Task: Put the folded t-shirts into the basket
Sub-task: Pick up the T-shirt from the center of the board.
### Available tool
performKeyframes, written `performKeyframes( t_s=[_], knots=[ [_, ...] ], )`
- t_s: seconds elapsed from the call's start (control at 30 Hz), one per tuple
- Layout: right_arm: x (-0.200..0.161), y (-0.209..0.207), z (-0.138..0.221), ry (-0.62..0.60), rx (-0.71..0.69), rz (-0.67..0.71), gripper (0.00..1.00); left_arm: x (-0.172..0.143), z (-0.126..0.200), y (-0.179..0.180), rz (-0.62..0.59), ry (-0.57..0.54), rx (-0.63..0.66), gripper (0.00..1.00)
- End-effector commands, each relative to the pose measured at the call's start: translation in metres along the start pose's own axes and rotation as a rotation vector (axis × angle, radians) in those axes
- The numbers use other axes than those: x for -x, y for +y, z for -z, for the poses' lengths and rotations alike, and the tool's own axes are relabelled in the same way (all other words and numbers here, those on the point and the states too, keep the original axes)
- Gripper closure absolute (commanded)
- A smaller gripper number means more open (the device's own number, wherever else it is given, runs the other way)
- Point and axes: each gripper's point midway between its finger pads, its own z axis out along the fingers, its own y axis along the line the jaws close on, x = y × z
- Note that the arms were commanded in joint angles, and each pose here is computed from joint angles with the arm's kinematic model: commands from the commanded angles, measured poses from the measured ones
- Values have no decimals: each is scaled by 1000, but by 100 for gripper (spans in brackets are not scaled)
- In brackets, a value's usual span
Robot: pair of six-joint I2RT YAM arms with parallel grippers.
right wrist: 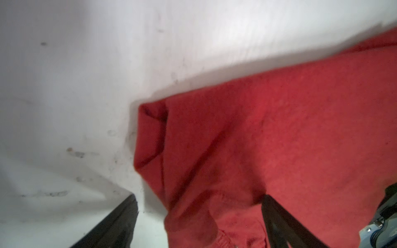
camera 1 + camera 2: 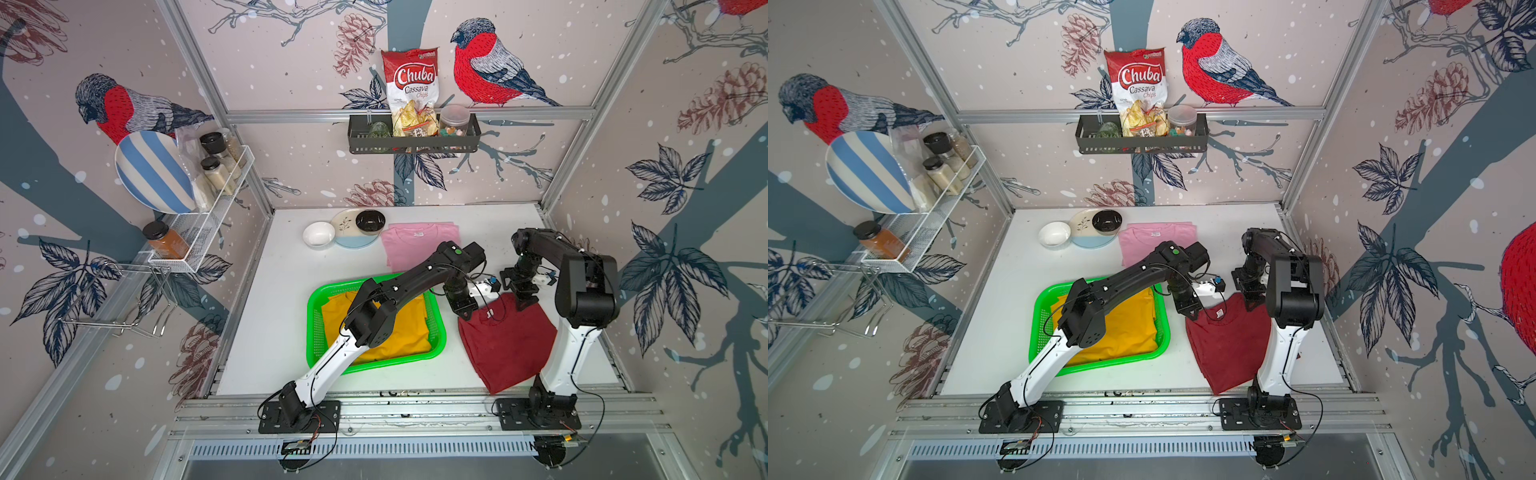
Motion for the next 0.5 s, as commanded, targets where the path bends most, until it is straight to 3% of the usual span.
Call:
performKeyframes(
  t_s=[0.0,0.47],
  knots=[
    [4,-14,-12,-19,-68,-2,13,-5,2,-17,-36,19,-49,100],
    [7,-17,-27,-19,-83,40,33,-2,8,-19,-85,14,-8,100]
  ],
)
